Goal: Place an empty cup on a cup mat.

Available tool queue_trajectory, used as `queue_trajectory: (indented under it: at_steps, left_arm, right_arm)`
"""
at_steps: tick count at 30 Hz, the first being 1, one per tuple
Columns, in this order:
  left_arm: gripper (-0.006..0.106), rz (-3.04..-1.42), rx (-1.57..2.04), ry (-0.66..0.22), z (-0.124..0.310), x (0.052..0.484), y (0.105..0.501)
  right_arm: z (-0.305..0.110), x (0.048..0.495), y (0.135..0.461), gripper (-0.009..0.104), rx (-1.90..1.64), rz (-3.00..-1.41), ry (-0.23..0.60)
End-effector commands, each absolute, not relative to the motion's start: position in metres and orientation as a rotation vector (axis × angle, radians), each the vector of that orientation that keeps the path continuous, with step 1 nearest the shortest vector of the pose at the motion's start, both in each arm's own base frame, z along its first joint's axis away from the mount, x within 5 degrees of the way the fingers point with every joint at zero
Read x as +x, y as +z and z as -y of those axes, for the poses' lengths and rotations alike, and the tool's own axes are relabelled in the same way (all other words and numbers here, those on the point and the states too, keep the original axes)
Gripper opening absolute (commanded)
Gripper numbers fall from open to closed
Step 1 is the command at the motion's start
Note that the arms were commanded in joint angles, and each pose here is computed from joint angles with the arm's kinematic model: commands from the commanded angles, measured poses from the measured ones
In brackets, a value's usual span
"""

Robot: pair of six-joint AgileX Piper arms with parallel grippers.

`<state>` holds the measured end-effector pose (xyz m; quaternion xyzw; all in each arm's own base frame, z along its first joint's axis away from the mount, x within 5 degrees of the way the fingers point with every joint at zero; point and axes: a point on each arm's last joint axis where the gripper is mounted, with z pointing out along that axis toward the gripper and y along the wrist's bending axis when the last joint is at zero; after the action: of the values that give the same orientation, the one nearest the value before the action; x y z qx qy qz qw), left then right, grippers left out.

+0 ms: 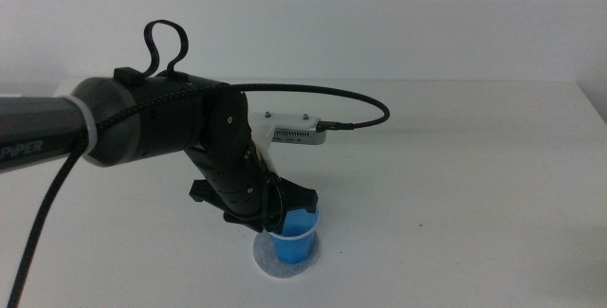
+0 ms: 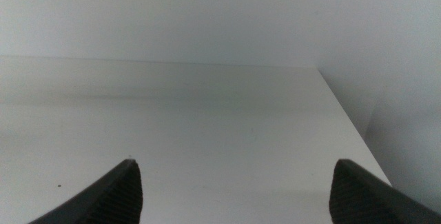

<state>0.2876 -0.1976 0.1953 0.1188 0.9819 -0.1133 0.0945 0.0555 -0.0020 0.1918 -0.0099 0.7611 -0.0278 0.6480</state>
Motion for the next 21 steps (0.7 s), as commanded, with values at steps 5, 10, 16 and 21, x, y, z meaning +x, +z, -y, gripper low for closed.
queue_trajectory:
  at_steps: [5,10,16,21]
  left_arm:
    - [0.087,-2.912,0.436,-0.293,0.194,0.285,0.202]
    - [0.094,-2.83,0.453,-0.319,0.175,0.272,0.256]
    - [0.094,-2.765,0.262,-0.074,0.115,0.204,0.341]
    - [0.094,-2.625,0.274,0.09,0.072,0.161,0.345]
  right_arm:
    - [0.002,0.055,0.192,0.093,-0.031,-1.722,-0.072]
    - [0.002,0.055,0.192,0.093,-0.031,-1.722,-0.072]
    - [0.002,0.055,0.192,0.093,-0.031,-1.722,-0.072]
    - [0.002,0.055,0.192,0.093,-0.031,-1.722,-0.072]
